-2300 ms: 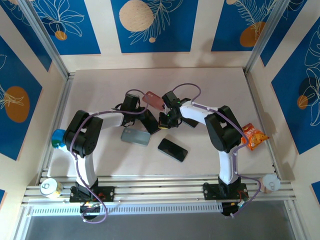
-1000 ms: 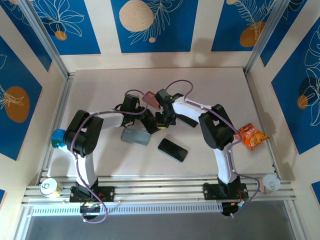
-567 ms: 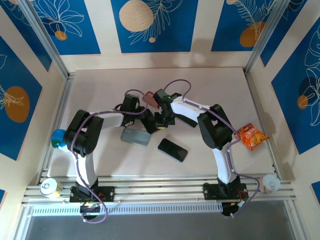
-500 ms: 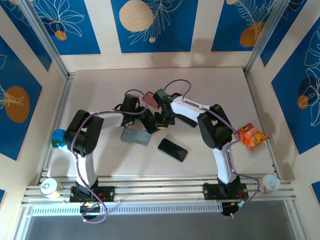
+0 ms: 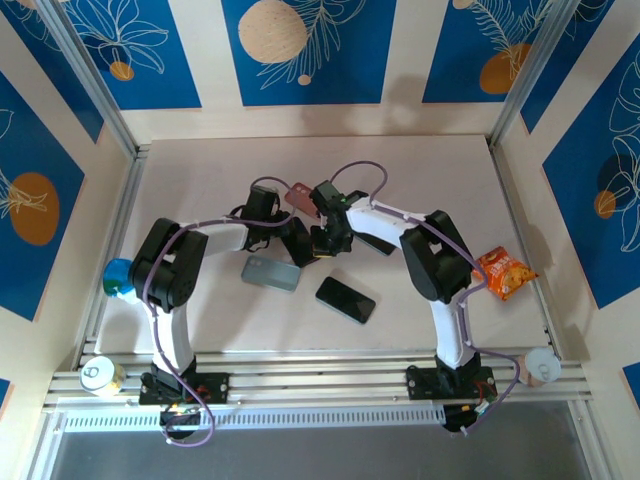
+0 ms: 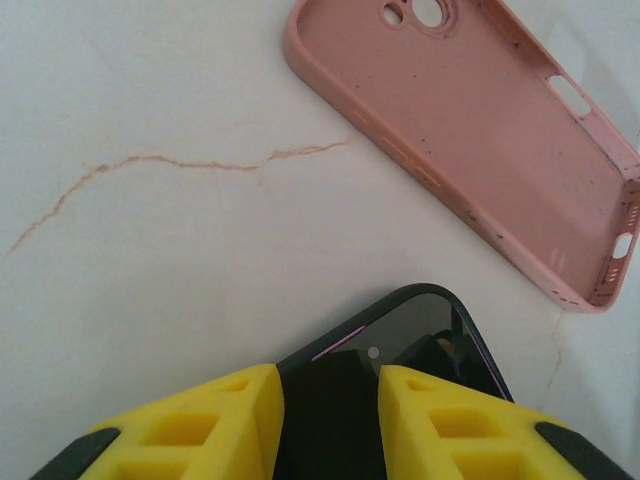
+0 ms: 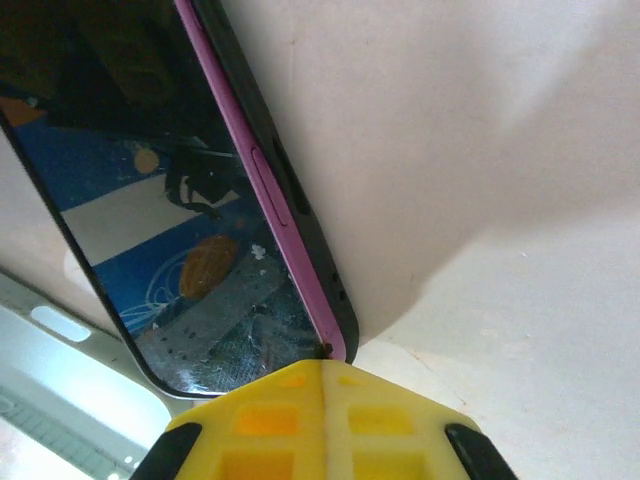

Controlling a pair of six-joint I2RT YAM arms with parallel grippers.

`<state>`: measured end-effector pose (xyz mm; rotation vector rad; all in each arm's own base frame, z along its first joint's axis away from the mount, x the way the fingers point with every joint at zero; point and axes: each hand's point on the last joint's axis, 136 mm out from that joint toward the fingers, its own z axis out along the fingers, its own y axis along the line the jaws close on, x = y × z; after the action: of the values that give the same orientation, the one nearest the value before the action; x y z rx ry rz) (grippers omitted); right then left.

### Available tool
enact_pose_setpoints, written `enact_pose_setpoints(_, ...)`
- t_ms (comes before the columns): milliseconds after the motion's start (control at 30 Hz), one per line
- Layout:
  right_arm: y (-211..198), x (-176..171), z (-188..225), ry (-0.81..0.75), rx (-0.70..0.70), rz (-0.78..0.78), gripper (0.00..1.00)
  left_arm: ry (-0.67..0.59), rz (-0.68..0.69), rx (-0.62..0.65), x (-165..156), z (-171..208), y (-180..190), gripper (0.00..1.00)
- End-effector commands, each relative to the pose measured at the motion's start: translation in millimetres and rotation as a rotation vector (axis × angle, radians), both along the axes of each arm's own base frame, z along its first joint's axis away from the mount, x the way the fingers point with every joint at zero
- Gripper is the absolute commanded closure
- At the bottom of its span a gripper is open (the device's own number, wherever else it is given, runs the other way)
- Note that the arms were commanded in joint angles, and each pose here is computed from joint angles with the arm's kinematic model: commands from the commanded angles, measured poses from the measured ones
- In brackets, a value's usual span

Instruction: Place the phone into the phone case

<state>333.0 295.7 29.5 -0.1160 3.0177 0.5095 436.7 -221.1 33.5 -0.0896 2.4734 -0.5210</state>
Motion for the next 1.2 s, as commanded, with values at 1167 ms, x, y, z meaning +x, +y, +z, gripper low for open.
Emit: enact_pose_setpoints(1167,-12.4,-13.0,-60.2,0.101,-0.067,0.047,1.00,0.329,-0.076,0.062,-63.7,-69.6,1.5,0.68)
